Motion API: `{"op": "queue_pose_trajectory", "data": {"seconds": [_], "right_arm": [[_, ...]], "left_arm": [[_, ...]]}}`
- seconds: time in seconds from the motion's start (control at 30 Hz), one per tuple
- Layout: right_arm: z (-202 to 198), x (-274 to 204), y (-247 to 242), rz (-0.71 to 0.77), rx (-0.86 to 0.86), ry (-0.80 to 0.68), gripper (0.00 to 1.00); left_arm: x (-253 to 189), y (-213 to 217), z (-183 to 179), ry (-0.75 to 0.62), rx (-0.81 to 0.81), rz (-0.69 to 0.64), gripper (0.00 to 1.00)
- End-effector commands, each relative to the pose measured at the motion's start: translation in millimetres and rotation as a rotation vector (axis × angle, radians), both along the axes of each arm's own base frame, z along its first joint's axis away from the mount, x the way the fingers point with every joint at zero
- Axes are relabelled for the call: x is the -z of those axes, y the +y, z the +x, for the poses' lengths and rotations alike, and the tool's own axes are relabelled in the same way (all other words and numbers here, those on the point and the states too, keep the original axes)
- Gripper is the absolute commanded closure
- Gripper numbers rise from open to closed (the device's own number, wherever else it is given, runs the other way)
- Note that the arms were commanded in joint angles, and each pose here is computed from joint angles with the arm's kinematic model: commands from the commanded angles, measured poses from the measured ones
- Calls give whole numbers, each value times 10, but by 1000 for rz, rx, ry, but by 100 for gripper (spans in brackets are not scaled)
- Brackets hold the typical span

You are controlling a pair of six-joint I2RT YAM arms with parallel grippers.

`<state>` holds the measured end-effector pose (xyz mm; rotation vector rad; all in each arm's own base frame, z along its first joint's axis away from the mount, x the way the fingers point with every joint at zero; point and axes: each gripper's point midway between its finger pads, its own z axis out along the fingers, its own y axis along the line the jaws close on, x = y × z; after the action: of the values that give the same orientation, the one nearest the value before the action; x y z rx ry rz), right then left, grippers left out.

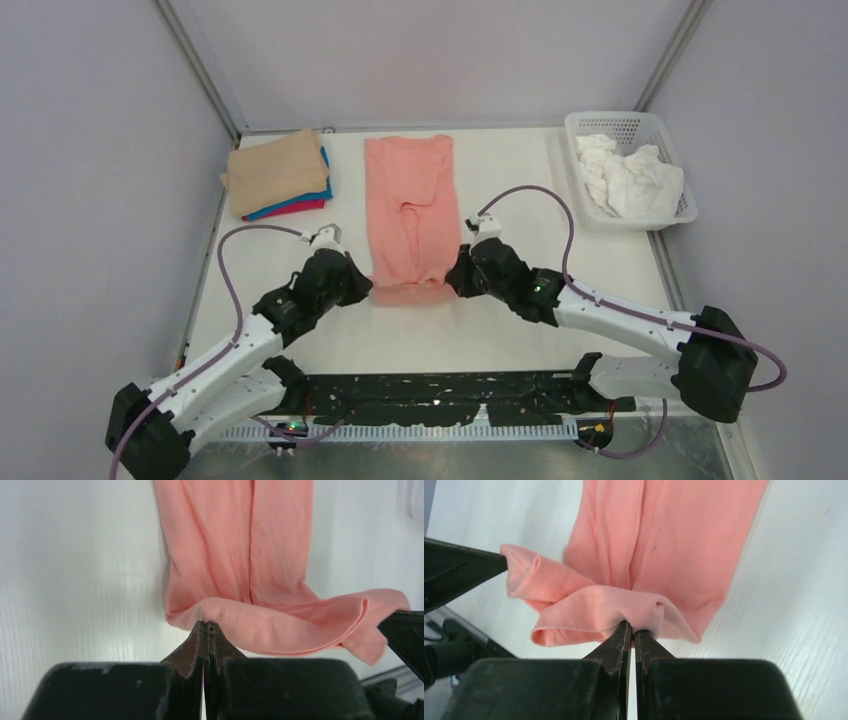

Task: Fold and stack the t-shirts
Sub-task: Fold the folded rectangular tshirt in 1/3 of the way

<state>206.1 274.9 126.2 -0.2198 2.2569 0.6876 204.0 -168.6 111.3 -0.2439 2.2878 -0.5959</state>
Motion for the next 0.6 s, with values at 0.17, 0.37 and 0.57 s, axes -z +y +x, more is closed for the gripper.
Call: {"op": "queue_pose_trajectory", "data": {"seconds": [0.17, 0.37, 0.57], "right_arm": [[1166, -499, 179, 12, 105, -205, 94], [1703, -477, 124, -2, 132, -204, 94], [2013, -393, 160, 30, 136, -180, 94]], "left_arm": [[-487, -28, 1169, -107, -79, 25, 100], [-465, 34, 1608, -97, -93, 30, 100], [-266, -73, 1928, -3, -16, 20, 100]]}}
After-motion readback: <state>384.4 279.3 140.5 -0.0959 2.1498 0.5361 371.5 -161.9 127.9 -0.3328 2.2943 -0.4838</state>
